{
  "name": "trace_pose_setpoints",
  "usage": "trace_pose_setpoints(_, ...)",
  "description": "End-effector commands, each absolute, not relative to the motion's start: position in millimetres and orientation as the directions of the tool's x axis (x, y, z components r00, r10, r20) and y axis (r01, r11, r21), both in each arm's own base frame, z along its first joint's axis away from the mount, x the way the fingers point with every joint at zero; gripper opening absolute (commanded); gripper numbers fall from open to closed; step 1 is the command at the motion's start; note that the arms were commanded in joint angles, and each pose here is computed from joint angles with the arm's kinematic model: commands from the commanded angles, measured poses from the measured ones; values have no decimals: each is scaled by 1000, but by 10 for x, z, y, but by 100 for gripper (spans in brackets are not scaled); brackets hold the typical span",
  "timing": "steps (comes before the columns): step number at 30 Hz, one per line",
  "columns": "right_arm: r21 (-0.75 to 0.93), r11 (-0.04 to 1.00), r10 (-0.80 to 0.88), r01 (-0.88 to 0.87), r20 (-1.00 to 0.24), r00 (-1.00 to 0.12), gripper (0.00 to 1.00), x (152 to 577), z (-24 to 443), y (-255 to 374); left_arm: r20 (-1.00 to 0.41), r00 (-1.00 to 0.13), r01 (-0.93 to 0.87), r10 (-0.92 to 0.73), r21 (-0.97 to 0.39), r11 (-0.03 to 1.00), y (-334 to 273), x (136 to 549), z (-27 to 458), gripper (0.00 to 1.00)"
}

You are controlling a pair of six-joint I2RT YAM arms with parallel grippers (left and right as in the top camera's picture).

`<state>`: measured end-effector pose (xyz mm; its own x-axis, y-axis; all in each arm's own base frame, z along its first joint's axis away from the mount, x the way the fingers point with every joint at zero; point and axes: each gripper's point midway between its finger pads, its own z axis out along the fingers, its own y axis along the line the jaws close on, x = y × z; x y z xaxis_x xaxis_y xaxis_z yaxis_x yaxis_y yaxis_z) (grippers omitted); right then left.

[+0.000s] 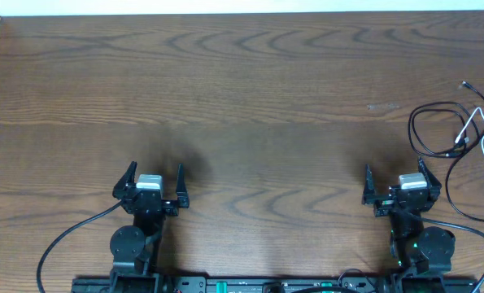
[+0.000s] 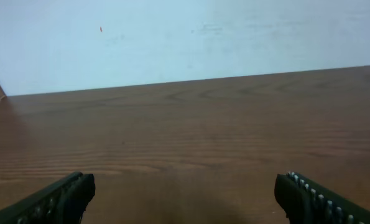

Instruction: Untangle cables

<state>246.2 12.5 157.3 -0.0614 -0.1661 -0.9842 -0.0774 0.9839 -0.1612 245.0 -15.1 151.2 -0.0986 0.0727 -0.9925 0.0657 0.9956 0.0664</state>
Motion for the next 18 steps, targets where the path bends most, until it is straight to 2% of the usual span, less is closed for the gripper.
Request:
trace_pose_setpoints(1,-168,983,-172,-71,-983,-61,99,2459,1572,107,-983,-148,54,106,99,994,-111,2436,1367,98)
trace_pose_setpoints(18,-168,983,-172,-71,-983,-61,99,2459,1572,107,-986,-149,50,76,70,996,-111,2436,1369,98)
